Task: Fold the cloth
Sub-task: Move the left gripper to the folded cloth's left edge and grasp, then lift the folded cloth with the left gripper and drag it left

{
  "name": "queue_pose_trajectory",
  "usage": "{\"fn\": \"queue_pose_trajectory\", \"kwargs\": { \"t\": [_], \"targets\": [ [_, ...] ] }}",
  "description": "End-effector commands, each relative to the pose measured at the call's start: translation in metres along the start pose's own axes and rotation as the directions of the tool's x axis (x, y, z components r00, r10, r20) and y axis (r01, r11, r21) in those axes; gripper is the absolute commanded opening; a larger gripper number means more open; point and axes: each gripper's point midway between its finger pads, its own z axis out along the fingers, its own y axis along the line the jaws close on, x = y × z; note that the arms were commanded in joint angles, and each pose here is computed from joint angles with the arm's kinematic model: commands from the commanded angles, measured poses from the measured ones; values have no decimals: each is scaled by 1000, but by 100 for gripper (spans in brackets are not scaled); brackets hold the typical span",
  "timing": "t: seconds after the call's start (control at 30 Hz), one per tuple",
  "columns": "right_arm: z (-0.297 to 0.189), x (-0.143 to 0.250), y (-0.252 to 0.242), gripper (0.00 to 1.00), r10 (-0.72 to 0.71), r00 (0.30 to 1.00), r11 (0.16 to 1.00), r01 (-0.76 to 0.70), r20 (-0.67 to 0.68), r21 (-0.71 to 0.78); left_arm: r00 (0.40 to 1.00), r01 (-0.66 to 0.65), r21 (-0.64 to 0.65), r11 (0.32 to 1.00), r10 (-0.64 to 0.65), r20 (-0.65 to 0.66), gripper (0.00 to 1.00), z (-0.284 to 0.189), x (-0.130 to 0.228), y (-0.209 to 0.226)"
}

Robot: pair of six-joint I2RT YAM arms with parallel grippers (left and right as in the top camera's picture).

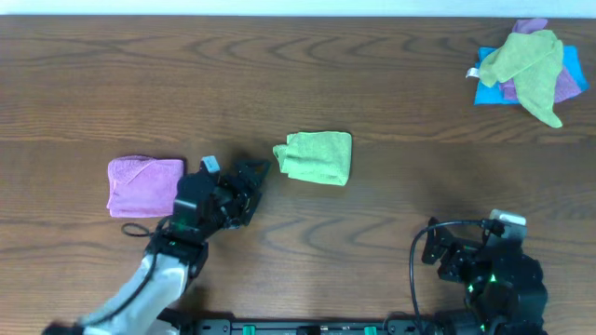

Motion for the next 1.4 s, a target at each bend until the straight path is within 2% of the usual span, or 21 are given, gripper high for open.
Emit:
{"fn": "queue_pose_trajectory", "kwargs": {
  "t": [0.0, 0.2, 0.43, 0.87, 1.37],
  "targets": [
    [0, 0, -3, 99, 20, 1000, 1000, -20, 3, 15, 999, 54, -7, 999, -54, 10, 95, 12, -5, 8],
    [0, 0, -3, 99, 20, 1000, 1000, -20, 3, 15, 994, 107, -12, 994, -108, -23, 95, 32, 3, 19],
    [0, 0, -3, 99, 20, 1000, 1000, -20, 3, 15, 994, 84, -35, 996, -86, -65, 95, 54, 18, 17],
    [0, 0, -3, 98, 20, 1000, 1000, -20, 3, 15, 994, 83, -50, 995, -86, -64, 95, 85, 11, 11],
    [0, 0, -3, 99, 20, 1000, 1000, -20, 3, 15, 994, 95, -88, 992, -99, -44, 95, 95, 16, 23]
  ]
}}
